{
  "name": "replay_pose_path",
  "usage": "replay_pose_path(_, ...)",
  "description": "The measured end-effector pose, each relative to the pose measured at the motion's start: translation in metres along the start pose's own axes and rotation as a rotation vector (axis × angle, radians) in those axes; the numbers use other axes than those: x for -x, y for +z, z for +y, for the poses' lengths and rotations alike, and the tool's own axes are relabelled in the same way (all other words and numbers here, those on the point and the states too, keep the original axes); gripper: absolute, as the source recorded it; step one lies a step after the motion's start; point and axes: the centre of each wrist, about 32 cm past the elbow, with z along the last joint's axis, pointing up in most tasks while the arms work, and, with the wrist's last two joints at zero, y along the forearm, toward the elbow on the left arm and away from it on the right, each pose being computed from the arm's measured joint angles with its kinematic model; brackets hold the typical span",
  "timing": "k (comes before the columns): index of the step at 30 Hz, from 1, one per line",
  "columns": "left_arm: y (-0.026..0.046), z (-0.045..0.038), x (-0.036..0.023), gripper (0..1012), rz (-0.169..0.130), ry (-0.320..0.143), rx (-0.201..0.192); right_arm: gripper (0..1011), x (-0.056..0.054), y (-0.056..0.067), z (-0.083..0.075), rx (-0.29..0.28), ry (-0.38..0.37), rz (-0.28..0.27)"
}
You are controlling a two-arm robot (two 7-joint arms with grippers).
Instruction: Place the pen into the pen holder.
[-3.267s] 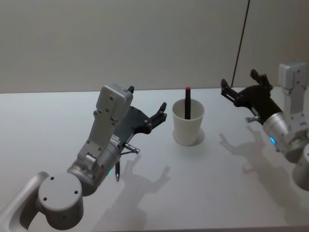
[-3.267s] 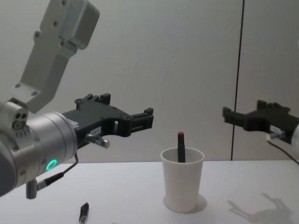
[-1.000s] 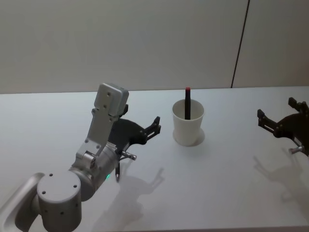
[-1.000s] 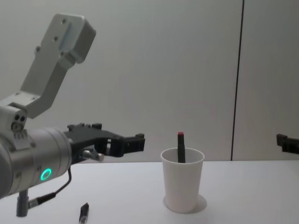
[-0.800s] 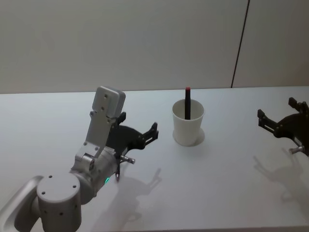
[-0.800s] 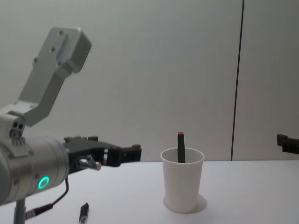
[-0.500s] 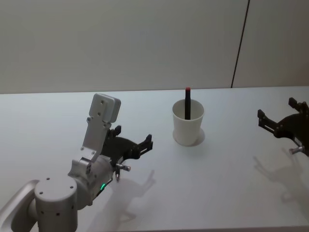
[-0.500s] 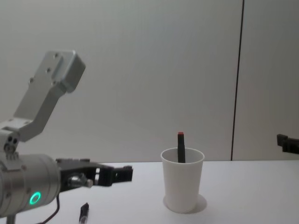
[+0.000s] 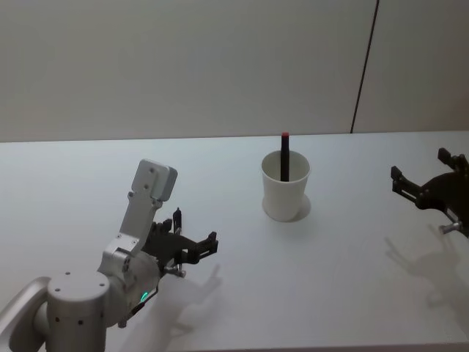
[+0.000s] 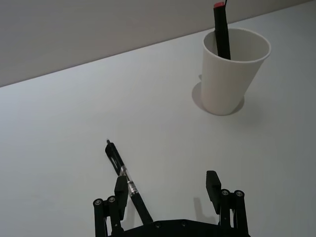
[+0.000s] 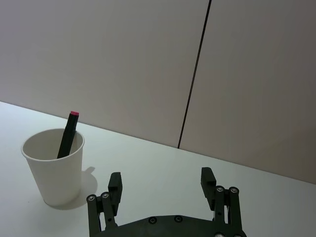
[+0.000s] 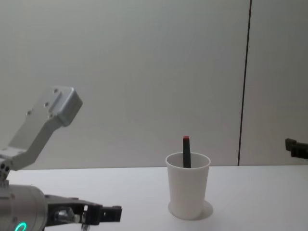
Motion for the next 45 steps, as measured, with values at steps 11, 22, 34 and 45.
replay_pose_path(11, -0.0061, -0.0092, -0.0088, 1004, 0.011, 0.023, -0.059, 1002, 0.0, 0.0, 0.0, 0.0, 0.0, 0.0)
replay_pose_path(22, -0.0102, -0.0184, -0.0162, 1004, 0.03, 0.048, -0.08, 1001, 0.0, 0.0, 0.0, 0.0, 0.0, 0.0)
replay_pose_path(34, -0.0148, -0.0289, -0.0223, 1004, 0.072, 0.068, -0.078, 1001, 0.0, 0.0, 0.0, 0.0, 0.0, 0.0)
replay_pose_path(45, -0.0181, -0.0375, -0.0246, 1004, 0.106, 0.073, -0.081, 1001, 0.0, 0.0, 0.0, 0.0, 0.0, 0.0)
